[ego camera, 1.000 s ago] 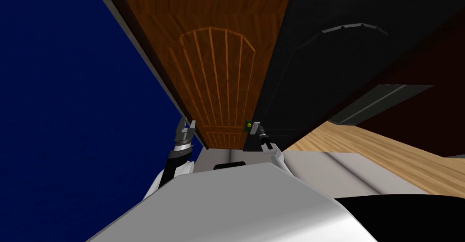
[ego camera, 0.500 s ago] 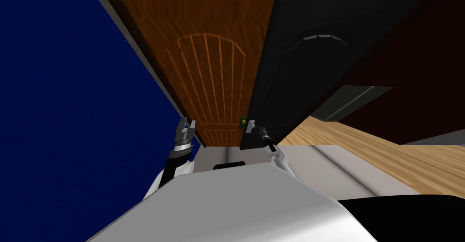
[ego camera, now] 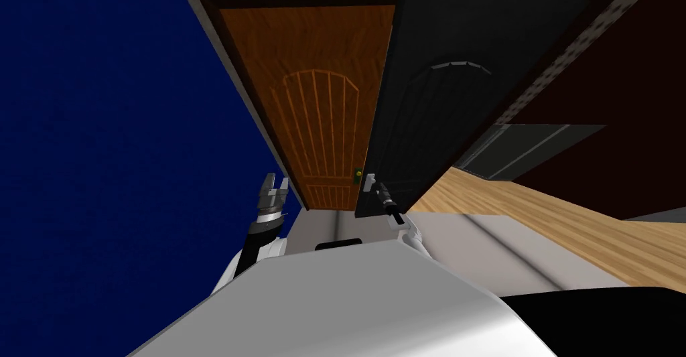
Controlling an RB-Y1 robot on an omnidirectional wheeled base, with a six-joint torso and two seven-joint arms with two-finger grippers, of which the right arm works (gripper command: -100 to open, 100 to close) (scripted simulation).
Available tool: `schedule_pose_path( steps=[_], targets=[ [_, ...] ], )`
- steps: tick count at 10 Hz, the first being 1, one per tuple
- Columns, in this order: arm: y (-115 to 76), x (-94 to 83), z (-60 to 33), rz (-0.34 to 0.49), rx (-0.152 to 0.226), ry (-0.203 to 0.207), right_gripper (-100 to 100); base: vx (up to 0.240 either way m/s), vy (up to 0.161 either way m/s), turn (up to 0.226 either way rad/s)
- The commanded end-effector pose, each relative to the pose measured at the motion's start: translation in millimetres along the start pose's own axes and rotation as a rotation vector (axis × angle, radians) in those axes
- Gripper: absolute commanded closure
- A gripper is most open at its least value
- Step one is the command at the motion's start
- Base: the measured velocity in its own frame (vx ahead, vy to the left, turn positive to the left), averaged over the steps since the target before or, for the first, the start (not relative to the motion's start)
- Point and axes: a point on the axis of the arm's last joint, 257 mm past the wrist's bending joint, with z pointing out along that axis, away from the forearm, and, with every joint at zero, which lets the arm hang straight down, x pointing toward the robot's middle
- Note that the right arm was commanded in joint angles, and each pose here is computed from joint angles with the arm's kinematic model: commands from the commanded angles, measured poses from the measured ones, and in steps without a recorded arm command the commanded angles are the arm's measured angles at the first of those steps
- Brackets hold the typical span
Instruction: Pull the door open
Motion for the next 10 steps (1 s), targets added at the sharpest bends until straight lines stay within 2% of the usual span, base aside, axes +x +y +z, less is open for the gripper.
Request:
schedule_pose_path(
  steps=[1, 2, 3, 4, 6, 8, 9, 10],
  targets=[
    [5.1, 13.0, -1.0, 0.010, -0.011, 0.032, -100, -0.199, 0.044, 0.109],
    [3.2, 8.7, -0.4, 0.005, -0.007, 0.020, -100, -0.091, 0.018, 0.015],
    [-4.7, -7.5, -4.3, -0.004, 0.011, -0.011, -100, 0.074, -0.111, -0.164],
    [-5.6, -9.6, -4.2, -0.005, 0.013, -0.016, -100, 0.137, -0.174, -0.068],
    [-4.3, -8.3, -1.1, -0.005, 0.008, -0.017, -100, 0.182, -0.093, 0.044],
    [4.0, 5.6, 7.3, 0.002, -0.012, 0.003, -100, 0.200, 0.086, 0.111],
    [2.0, 0.7, 4.8, 0.000, -0.006, -0.004, -100, 0.099, 0.055, 0.020],
    [2.0, 0.7, 4.8, 0.000, -0.006, -0.004, 100, -0.010, -0.006, -0.018]
  ],
)
